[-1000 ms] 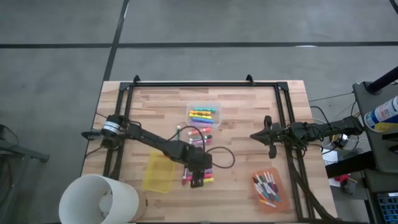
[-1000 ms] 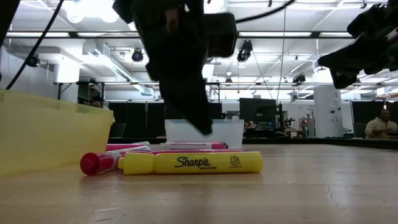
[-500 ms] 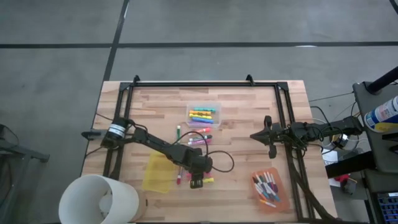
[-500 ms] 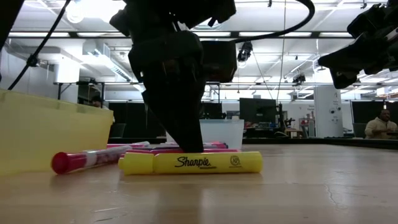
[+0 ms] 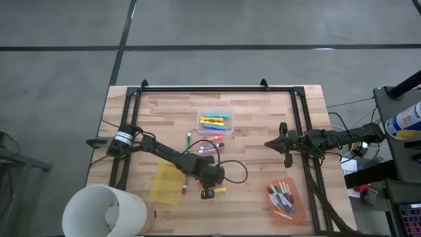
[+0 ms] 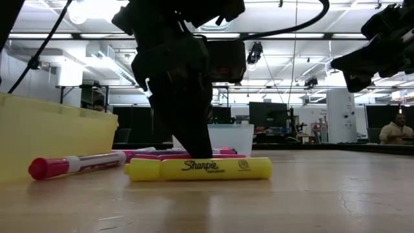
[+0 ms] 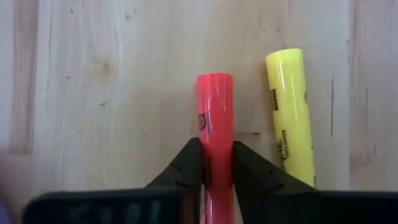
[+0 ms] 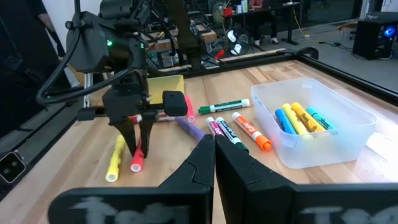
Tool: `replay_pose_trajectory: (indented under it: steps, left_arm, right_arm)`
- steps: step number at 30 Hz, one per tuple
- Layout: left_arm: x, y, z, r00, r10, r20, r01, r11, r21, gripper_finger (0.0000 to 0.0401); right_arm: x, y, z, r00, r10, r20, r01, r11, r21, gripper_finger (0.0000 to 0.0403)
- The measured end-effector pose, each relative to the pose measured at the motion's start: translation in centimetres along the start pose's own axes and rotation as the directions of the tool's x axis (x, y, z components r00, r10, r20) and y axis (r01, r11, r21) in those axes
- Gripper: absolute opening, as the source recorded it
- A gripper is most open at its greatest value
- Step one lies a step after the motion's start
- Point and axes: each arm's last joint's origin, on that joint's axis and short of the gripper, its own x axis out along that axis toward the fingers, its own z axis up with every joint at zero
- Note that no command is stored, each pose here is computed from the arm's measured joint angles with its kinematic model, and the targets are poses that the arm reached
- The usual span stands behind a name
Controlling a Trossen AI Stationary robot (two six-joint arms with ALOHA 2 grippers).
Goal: Pick & Place Markers
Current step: Put the large red highlighter pen into the transparent bin
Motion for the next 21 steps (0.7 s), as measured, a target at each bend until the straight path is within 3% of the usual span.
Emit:
replay_pose_trajectory:
  steps: [7, 21]
  left_arm:
    - [-0.5, 0.0, 0.6, 1.0, 0.029, 0.01, -0.029, 0.999, 0.043, 0.0047]
    - [-4.3, 0.3, 3.8, 0.969, 0.243, 0.031, -0.245, 0.955, 0.165, 0.0047]
  right_arm:
    - [0.0, 0.0, 0.0, 1.0, 0.0, 0.0, 0.0, 1.0, 0.0, 0.0009]
    - [0.0, 0.0, 0.0, 1.0, 0.0, 0.0, 0.0, 1.0, 0.0, 0.0009]
